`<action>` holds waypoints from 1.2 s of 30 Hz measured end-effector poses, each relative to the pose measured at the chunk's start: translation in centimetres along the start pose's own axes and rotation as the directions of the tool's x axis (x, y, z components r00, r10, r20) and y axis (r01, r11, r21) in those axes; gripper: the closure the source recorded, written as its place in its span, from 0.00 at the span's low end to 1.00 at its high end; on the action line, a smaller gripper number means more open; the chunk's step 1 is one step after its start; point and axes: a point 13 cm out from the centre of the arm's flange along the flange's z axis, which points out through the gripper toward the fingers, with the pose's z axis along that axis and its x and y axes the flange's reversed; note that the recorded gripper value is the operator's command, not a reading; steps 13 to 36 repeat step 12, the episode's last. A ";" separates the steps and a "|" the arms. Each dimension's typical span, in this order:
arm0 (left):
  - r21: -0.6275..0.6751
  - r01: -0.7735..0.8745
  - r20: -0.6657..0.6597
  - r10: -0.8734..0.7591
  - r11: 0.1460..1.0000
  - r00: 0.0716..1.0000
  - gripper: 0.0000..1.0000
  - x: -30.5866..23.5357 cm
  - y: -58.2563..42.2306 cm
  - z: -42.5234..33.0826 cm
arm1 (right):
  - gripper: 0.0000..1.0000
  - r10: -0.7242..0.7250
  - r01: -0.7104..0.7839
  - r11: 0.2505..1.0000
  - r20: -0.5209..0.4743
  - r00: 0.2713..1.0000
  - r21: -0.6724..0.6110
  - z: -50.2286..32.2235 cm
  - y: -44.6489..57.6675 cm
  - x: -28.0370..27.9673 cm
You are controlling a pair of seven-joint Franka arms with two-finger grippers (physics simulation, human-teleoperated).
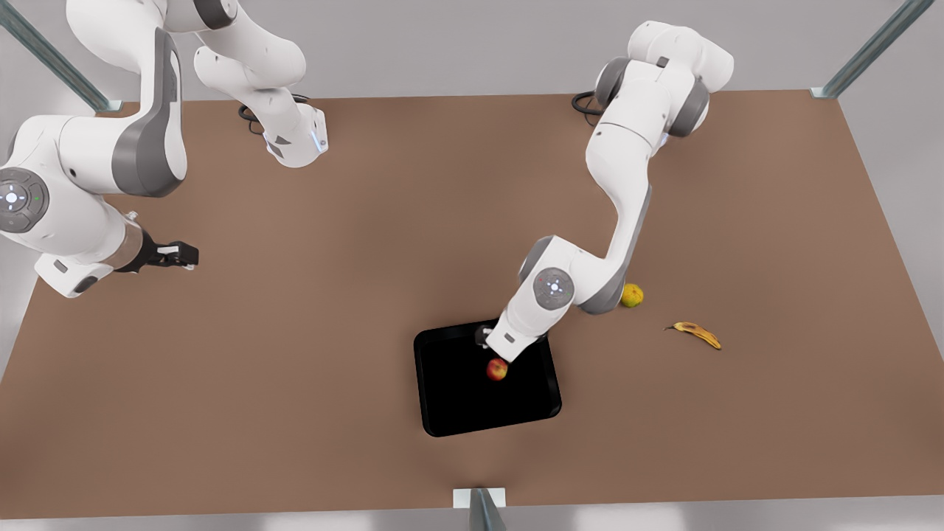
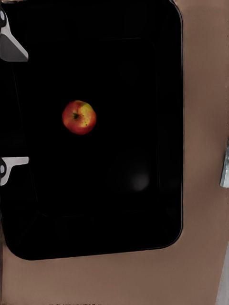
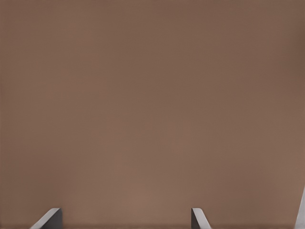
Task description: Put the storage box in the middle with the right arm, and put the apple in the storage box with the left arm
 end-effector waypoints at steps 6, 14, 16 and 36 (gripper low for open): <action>-0.221 0.253 0.107 -0.234 0.942 0.966 0.00 -4.6 25.8 -31.0 | 0.00 0.000 0.000 1.000 0.010 1.000 0.002 -0.6 0.0 0.0; -0.226 0.055 -0.127 -0.085 0.973 0.988 0.00 5.1 29.8 -35.7 | 0.00 0.000 0.000 1.000 0.033 0.999 0.011 -1.6 0.0 -0.1; -0.226 0.055 -0.127 -0.085 0.973 0.988 0.00 5.1 29.8 -35.7 | 0.00 0.000 0.000 1.000 0.033 0.999 0.011 -1.6 0.0 -0.1; -0.226 0.055 -0.127 -0.085 0.973 0.988 0.00 5.1 29.8 -35.7 | 0.00 0.000 0.000 1.000 0.033 0.999 0.011 -1.6 0.0 -0.1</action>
